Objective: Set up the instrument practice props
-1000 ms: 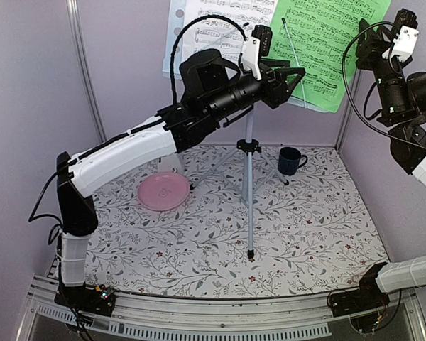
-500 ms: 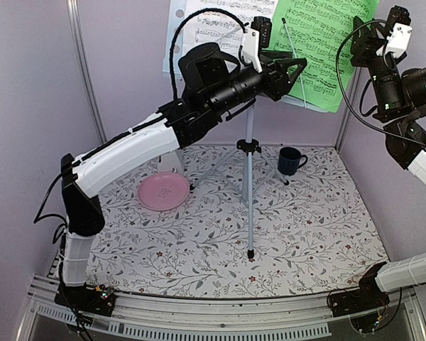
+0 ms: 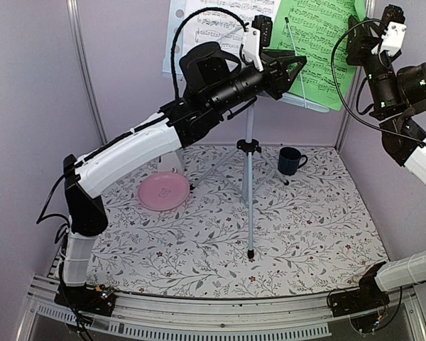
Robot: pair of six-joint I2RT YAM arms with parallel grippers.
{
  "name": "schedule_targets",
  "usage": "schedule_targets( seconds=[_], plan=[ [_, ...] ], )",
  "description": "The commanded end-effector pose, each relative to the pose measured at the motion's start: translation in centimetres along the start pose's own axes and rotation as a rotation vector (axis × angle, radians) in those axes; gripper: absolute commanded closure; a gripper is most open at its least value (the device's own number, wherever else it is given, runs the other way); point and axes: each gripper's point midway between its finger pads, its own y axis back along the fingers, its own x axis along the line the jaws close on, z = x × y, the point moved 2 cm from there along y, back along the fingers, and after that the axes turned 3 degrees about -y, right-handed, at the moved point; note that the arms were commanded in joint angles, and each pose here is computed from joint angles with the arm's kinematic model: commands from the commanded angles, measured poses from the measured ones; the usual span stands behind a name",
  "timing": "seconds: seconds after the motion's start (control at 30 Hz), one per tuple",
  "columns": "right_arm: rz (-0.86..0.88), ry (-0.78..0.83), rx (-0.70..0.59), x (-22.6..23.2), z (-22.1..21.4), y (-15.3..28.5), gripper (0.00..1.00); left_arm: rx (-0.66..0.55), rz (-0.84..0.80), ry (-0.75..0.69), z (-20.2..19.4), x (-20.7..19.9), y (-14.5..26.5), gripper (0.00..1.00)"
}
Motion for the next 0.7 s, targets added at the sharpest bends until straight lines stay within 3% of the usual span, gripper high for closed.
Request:
schedule_targets(
  seconds=[0.0, 0.4, 0.67],
  plan=[
    [-0.001, -0.023, -0.039, -0.3, 1.3, -0.3, 0.61, -0.002, 0.014, 0.001, -0.2, -0.2, -0.3, 0.63],
    [0.0, -0.026, -0.036, -0.3, 1.2, -0.2, 0.61, -0.011, 0.082, 0.049, -0.3, 0.7, 0.2, 0.56],
    [0.009, -0.024, -0.033, 0.0, 0.9, -0.4, 0.62, -0.039, 0.001, 0.026, 0.0, -0.5, -0.1, 0.69]
  ],
)
